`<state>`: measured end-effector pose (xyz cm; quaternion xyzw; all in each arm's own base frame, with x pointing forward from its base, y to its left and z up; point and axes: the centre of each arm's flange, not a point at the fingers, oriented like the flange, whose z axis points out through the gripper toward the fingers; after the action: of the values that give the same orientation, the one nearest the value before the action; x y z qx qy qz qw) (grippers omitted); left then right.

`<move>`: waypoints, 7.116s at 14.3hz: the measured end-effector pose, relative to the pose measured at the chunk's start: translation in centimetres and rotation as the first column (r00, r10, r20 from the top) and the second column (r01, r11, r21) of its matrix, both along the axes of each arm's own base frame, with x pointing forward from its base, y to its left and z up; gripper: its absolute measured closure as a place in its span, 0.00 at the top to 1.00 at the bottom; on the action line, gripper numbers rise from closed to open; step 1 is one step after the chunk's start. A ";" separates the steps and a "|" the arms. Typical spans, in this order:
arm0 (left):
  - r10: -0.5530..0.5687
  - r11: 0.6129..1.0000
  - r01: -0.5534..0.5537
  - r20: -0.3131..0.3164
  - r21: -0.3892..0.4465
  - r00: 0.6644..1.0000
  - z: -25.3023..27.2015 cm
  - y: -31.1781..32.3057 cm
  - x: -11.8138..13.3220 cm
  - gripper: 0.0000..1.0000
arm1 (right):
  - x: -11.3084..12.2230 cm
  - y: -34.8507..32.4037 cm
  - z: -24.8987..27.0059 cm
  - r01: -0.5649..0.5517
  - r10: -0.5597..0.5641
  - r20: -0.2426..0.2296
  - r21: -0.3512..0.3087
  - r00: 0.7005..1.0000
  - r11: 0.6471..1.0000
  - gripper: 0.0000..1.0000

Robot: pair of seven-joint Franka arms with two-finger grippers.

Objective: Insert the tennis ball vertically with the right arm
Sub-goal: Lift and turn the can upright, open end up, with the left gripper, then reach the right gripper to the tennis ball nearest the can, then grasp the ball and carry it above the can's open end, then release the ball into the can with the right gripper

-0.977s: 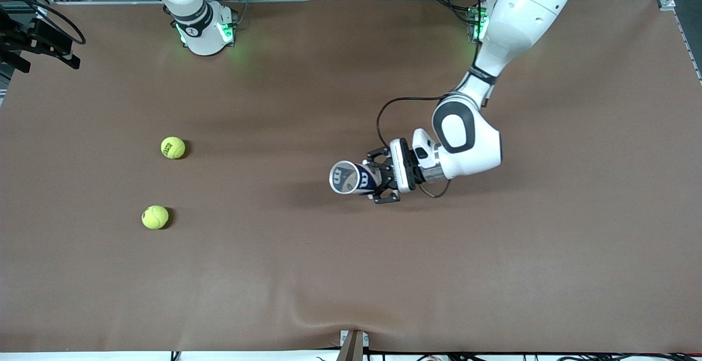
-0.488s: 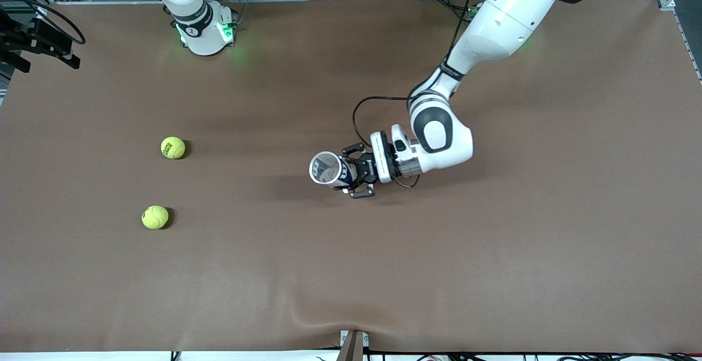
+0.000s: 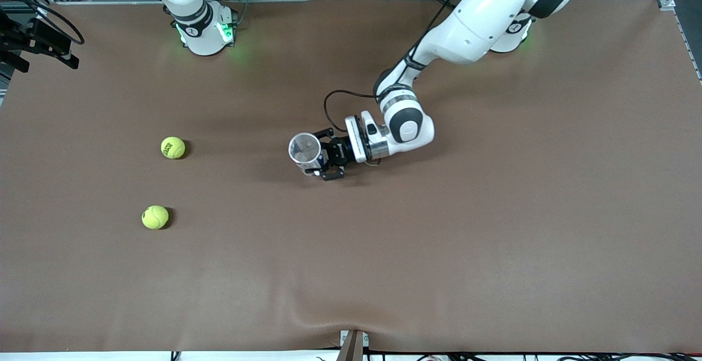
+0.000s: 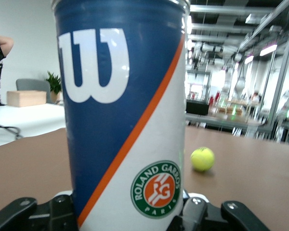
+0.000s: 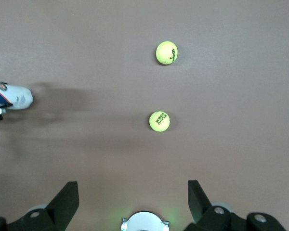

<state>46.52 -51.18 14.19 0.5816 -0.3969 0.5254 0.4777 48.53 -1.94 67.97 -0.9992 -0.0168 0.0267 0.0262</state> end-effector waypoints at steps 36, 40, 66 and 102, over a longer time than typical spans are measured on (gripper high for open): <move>-0.014 0.997 0.010 0.052 0.076 0.999 -5.2 -2.7 -5.6 0.69 | 5.0 -6.2 -38.5 0.102 -0.108 -0.278 -0.036 0.954 0.994 1.00; -0.014 0.997 0.010 0.052 0.076 0.999 -5.2 -2.7 -5.6 0.68 | 4.0 -6.0 -43.4 0.101 -0.108 -0.305 -0.041 0.946 0.994 1.00; -0.014 0.997 0.010 0.053 0.076 0.999 -5.2 -2.7 -5.5 0.68 | 9.9 8.7 -37.6 0.224 -0.209 -0.374 -0.003 0.903 0.975 0.66; -0.014 0.997 0.010 0.053 0.075 0.999 -5.3 -2.8 -5.6 0.68 | 4.0 39.6 -24.9 0.476 -0.521 -0.284 -0.214 0.805 0.853 1.00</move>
<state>40.94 -53.95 8.93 0.5824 -0.4323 0.5226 0.4482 52.49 37.66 43.05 -0.9486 0.2531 0.1873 -0.0314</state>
